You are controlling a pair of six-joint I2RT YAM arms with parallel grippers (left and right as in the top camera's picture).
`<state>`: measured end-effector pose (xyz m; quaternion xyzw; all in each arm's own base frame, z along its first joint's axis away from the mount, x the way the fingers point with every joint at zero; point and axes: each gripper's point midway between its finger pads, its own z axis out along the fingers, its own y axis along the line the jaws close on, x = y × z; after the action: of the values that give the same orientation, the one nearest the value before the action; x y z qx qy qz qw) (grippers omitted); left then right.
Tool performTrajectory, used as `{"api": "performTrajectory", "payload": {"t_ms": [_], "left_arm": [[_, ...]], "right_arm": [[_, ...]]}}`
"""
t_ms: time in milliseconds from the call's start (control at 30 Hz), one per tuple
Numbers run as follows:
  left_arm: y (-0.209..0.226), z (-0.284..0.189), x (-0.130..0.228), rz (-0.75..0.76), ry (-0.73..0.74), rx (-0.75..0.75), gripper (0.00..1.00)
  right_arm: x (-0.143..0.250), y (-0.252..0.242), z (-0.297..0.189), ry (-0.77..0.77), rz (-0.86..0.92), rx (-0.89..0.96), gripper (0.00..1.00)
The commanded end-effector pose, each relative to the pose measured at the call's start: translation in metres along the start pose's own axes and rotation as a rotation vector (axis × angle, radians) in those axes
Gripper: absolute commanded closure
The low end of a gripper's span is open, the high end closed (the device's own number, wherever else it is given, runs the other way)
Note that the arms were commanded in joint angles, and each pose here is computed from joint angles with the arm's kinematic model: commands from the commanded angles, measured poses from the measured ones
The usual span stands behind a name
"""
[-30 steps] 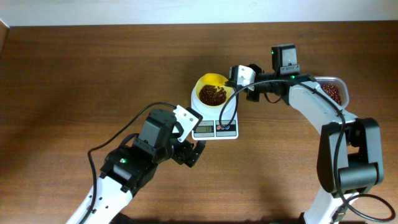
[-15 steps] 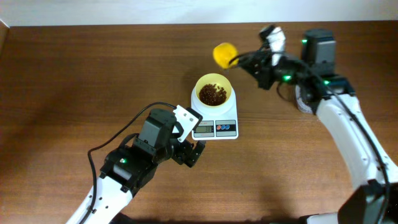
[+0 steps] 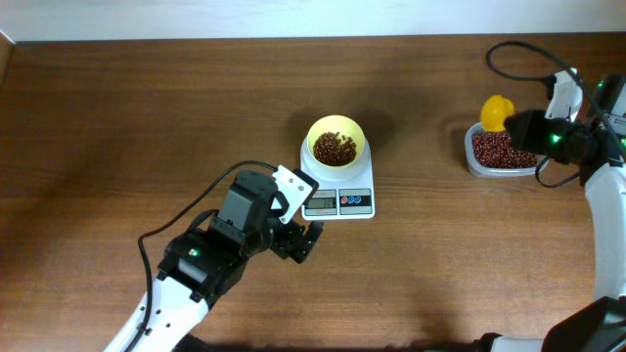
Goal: Scoop item into bowl and weigh 50g on scale
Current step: 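Return the empty scoop with the right gripper to the bean tub, then dip the scoop into the red beans with the right gripper and scoop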
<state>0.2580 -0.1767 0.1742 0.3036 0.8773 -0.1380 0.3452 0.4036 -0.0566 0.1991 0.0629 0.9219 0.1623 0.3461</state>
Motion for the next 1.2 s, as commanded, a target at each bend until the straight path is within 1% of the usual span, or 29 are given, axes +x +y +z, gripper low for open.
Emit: {"api": "performTrajectory", "payload": {"t_ms": [0, 67, 133, 367, 833, 933, 1100, 1167], "left_arm": [[-0.004, 0.002, 0.003, -0.009, 0.007, 0.019, 0.01], [-0.004, 0.002, 0.003, -0.009, 0.007, 0.019, 0.01], [-0.004, 0.002, 0.003, -0.009, 0.007, 0.019, 0.01], [-0.004, 0.002, 0.003, -0.009, 0.007, 0.019, 0.01], [-0.004, 0.002, 0.003, -0.009, 0.007, 0.020, 0.01], [-0.004, 0.002, 0.003, -0.009, 0.007, 0.019, 0.01], [-0.004, 0.002, 0.003, -0.009, 0.007, 0.019, 0.01], [-0.004, 0.002, 0.003, -0.009, 0.007, 0.019, 0.01]], "right_arm": [[0.004, -0.042, -0.013, 0.017, -0.037, 0.261, 0.96], [0.009, -0.055, -0.016, 0.038, -0.032, 0.337, 0.96], [0.013, -0.059, -0.015, 0.056, -0.026, 0.353, 0.96], [0.041, -0.072, 0.017, 0.184, 0.012, 0.338, 0.96], [0.086, -0.091, 0.058, 0.345, 0.063, 0.324, 0.96], [0.091, -0.080, 0.065, 0.339, 0.076, 0.248, 0.96], [0.086, -0.047, 0.072, 0.316, 0.106, 0.056, 0.96], [0.086, -0.043, 0.072, 0.314, 0.113, 0.034, 0.96]]}}
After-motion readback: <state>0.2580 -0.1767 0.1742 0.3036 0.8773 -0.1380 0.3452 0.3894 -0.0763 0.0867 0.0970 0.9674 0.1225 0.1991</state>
